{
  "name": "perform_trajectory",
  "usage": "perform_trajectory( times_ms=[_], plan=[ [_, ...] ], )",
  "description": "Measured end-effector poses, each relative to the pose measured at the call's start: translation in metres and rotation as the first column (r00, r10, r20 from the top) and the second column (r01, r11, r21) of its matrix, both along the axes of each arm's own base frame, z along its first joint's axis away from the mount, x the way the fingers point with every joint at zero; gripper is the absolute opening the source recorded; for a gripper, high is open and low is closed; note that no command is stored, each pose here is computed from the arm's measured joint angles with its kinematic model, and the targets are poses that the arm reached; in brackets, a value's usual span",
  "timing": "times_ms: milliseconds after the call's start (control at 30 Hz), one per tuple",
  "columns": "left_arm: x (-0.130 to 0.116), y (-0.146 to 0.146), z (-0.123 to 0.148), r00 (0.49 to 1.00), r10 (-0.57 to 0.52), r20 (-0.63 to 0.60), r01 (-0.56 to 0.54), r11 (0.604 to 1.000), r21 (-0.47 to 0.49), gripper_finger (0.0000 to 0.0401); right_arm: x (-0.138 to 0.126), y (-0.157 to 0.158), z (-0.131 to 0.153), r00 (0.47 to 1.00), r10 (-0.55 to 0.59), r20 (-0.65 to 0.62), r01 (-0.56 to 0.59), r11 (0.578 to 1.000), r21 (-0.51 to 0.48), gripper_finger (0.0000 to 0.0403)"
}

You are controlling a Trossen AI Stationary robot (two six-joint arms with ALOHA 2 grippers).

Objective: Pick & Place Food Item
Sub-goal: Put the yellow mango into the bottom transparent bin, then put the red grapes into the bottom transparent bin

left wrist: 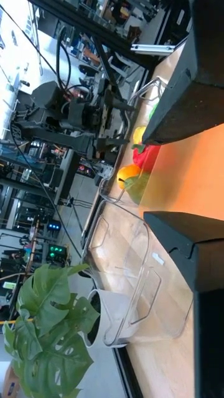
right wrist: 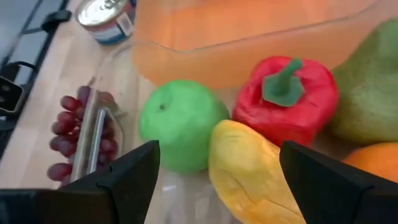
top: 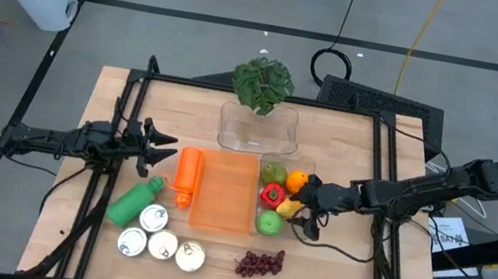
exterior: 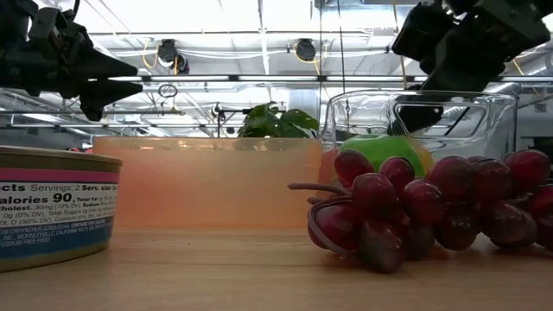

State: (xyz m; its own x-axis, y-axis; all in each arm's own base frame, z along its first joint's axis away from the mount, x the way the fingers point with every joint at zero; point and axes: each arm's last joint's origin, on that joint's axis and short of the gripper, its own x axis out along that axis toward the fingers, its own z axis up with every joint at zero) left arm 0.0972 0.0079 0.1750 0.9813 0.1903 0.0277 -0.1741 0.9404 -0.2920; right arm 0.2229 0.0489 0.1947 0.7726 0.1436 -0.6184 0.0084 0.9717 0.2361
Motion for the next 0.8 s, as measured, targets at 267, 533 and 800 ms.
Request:
perform_trajectory(
  times_ms=[267, 533, 800],
  plan=[
    [0.0, 0.0, 0.0, 1.0, 0.0, 0.0, 0.0, 1.0, 0.0, 0.0206, 0.0024, 0.0017, -0.0061, 0.995, 0.089, -0.05, -0.083, 0.991, 0.107, 0.0313],
    [0.0, 0.0, 0.0, 1.0, 0.0, 0.0, 0.0, 1.0, 0.0, 0.0187, 0.0009, 0.005, -0.0045, 0.986, 0.153, -0.063, -0.135, 0.966, 0.222, 0.0313],
    [0.0, 0.0, 0.0, 1.0, 0.0, 0.0, 0.0, 1.0, 0.0, 0.017, -0.0023, 0.0043, 0.0033, 0.988, 0.155, -0.024, -0.146, 0.964, 0.223, 0.0313]
  ],
)
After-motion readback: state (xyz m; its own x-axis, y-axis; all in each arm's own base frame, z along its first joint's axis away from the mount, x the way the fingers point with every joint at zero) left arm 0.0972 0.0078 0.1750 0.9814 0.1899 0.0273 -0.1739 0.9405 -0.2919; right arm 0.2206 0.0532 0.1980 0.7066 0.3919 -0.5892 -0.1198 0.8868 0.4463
